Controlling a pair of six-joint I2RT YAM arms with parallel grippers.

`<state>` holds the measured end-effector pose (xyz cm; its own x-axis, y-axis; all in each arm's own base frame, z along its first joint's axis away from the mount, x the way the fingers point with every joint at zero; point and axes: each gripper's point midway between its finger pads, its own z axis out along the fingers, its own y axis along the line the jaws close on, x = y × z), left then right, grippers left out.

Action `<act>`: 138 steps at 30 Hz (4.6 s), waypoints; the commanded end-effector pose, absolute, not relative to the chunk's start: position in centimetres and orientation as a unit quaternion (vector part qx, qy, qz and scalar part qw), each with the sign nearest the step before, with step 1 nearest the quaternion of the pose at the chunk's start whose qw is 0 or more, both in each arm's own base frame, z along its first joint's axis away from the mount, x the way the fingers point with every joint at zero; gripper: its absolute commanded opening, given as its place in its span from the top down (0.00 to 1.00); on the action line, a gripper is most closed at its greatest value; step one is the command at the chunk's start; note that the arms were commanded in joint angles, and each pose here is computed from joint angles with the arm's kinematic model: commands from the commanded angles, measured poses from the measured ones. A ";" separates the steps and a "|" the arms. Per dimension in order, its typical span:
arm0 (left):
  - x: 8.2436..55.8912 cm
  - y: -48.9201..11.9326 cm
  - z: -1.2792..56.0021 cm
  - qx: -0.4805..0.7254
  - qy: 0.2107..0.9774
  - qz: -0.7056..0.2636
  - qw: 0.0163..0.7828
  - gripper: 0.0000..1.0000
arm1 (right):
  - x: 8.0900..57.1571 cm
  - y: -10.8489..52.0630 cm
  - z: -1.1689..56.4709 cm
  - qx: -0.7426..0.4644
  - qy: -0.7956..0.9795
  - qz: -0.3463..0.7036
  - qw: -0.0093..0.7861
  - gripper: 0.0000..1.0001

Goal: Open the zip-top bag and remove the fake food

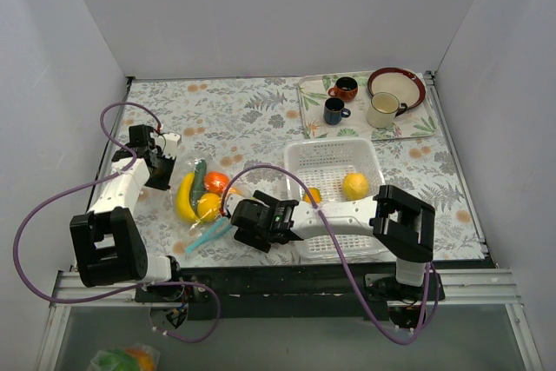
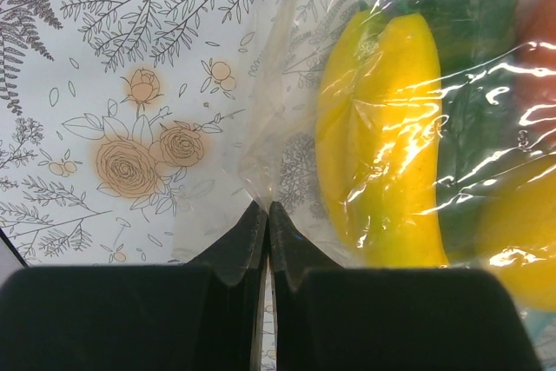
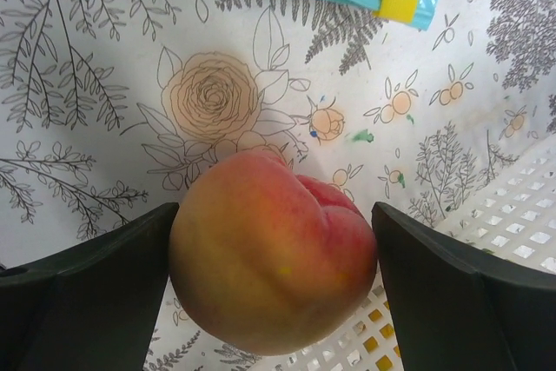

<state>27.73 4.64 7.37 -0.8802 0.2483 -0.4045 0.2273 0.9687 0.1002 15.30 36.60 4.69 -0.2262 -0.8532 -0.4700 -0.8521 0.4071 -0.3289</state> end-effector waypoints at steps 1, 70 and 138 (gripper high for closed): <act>28.6 4.6 8.4 0.127 0.965 0.022 0.229 1.00 | 14.6 36.2 5.4 -0.539 0.789 0.021 0.296 0.04; 25.6 4.1 2.6 0.096 0.981 0.004 0.169 1.00 | 13.9 45.6 13.4 -0.467 0.674 0.326 0.471 0.99; 26.0 3.0 2.6 0.143 0.980 -0.019 0.139 1.00 | 25.2 21.2 13.2 -0.083 0.858 0.016 0.507 0.58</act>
